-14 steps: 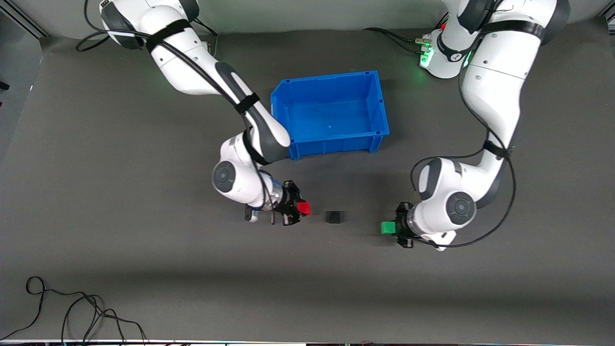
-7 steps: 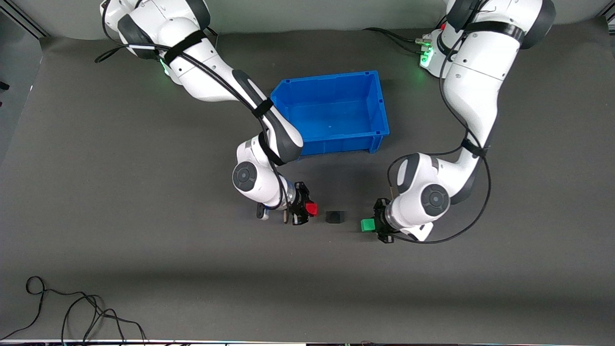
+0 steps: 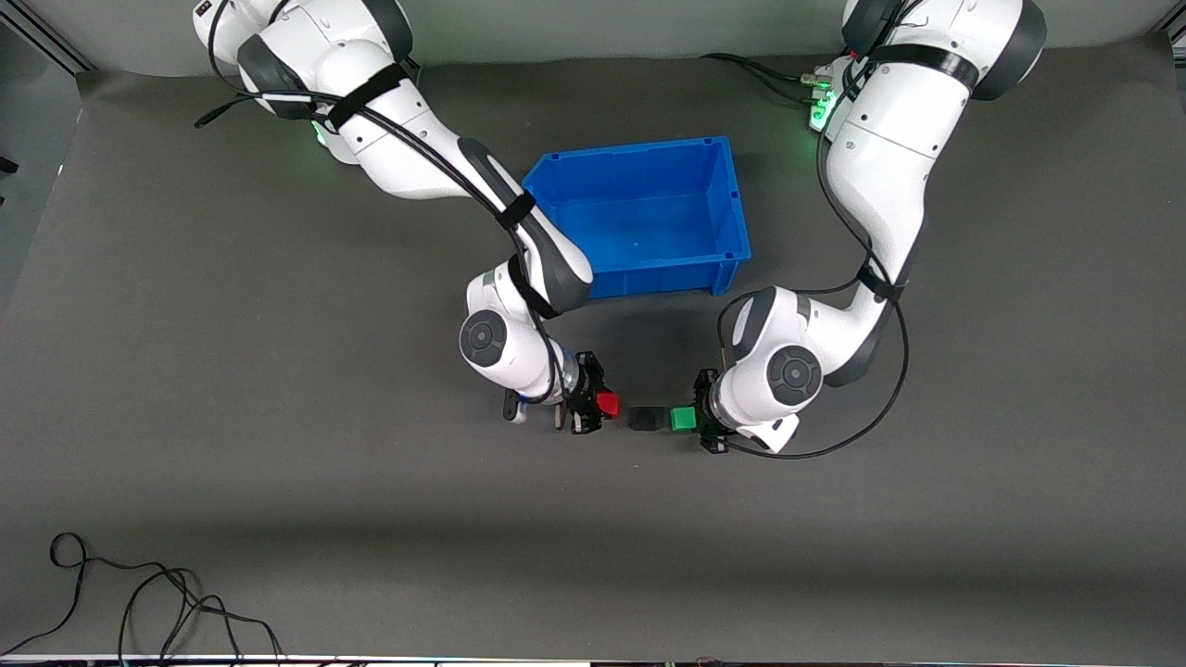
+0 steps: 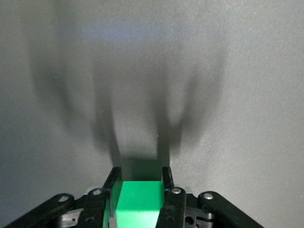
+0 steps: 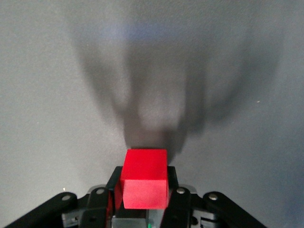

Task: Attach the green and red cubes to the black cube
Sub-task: 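Press the red and green cubes against the black cube with both grippers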

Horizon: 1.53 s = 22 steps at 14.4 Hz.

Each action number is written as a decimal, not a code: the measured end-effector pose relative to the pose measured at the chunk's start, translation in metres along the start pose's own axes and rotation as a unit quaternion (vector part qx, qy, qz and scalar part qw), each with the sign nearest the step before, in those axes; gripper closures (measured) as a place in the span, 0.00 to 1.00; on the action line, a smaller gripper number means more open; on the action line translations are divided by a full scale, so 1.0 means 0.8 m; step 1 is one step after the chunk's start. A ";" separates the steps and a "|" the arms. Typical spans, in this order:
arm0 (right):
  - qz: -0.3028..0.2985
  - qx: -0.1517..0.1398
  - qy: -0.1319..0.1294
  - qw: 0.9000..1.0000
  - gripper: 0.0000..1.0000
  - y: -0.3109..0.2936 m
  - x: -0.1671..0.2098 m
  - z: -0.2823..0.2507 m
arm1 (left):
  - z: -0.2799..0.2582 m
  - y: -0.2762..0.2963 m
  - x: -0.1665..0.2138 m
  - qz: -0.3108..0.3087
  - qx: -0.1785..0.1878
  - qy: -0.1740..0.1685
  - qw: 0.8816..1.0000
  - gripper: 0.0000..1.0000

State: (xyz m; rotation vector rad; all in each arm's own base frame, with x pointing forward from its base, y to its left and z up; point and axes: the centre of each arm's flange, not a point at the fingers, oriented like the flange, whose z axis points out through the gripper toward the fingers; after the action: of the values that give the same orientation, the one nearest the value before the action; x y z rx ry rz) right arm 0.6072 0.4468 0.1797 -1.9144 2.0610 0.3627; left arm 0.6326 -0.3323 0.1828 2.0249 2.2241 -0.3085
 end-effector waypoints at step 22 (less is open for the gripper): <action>0.002 0.018 -0.012 1.000 0.60 -0.012 -0.020 0.018 | 0.013 -0.009 -0.029 0.007 -0.030 -0.010 0.999 0.63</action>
State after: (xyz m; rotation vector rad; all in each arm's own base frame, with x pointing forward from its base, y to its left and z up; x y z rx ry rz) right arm 0.6185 0.4661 0.1730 -1.8754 2.0436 0.3439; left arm 0.6273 -0.3575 0.1785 1.9969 2.1784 -0.2556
